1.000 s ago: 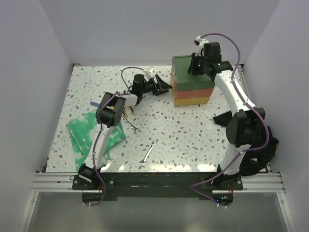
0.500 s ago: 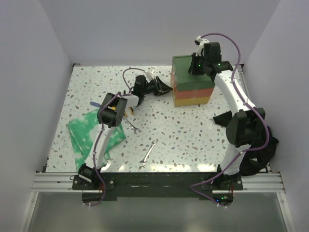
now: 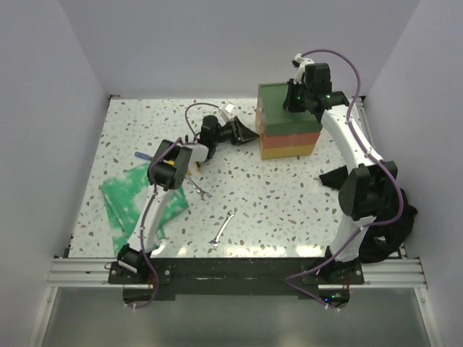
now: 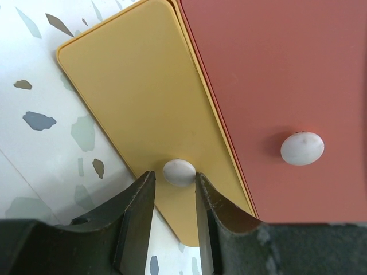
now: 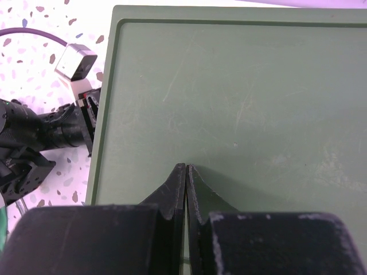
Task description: Sort the tools into containers
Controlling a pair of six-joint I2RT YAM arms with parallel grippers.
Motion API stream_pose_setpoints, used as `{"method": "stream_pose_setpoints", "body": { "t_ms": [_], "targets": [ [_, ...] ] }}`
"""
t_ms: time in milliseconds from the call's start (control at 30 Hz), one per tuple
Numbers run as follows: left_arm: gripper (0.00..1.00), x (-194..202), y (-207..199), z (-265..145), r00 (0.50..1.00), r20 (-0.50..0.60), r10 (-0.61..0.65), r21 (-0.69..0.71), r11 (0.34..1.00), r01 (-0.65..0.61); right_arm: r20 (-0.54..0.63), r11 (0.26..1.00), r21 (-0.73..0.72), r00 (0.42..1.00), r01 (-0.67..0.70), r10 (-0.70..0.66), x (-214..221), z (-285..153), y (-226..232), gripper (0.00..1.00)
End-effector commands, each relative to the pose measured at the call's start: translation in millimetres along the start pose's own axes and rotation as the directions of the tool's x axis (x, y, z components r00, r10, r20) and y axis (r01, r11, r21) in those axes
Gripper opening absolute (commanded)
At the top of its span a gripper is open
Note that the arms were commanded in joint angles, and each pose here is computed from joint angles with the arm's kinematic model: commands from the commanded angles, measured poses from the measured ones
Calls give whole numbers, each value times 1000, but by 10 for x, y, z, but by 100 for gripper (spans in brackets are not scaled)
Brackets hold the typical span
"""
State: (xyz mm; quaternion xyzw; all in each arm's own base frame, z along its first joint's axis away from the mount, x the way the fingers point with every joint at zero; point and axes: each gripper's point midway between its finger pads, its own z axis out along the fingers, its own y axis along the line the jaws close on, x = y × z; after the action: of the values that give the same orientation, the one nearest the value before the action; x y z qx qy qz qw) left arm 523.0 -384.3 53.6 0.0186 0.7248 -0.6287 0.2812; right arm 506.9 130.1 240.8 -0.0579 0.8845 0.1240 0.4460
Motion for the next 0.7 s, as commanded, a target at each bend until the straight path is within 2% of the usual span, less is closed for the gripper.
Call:
{"method": "stream_pose_setpoints", "body": {
  "t_ms": [0, 333, 433, 533, 667],
  "targets": [
    [38, -23, -84, 45, 999, -2, 46, 63, 997, -46, -175, 996, 84, 985, 9, 6, 532, 81, -212, 0],
    [34, -197, -128, 133, 990, 47, 131, 68, 989, -134, -186, 995, 94, 983, 13, 5, 588, 91, -238, 0],
    [27, -197, -125, 134, 988, 48, 145, 70, 986, -148, -191, 996, 94, 982, 14, 4, 602, 105, -234, 0],
    [15, -198, -103, 105, 987, 49, 153, 69, 985, -156, -203, 994, 110, 979, 24, -1, 647, 129, -280, 0],
    [8, -249, -123, 12, 985, 53, 166, 64, 984, -169, -209, 992, 124, 978, 25, 2, 669, 146, -309, 0]
  ]
}}
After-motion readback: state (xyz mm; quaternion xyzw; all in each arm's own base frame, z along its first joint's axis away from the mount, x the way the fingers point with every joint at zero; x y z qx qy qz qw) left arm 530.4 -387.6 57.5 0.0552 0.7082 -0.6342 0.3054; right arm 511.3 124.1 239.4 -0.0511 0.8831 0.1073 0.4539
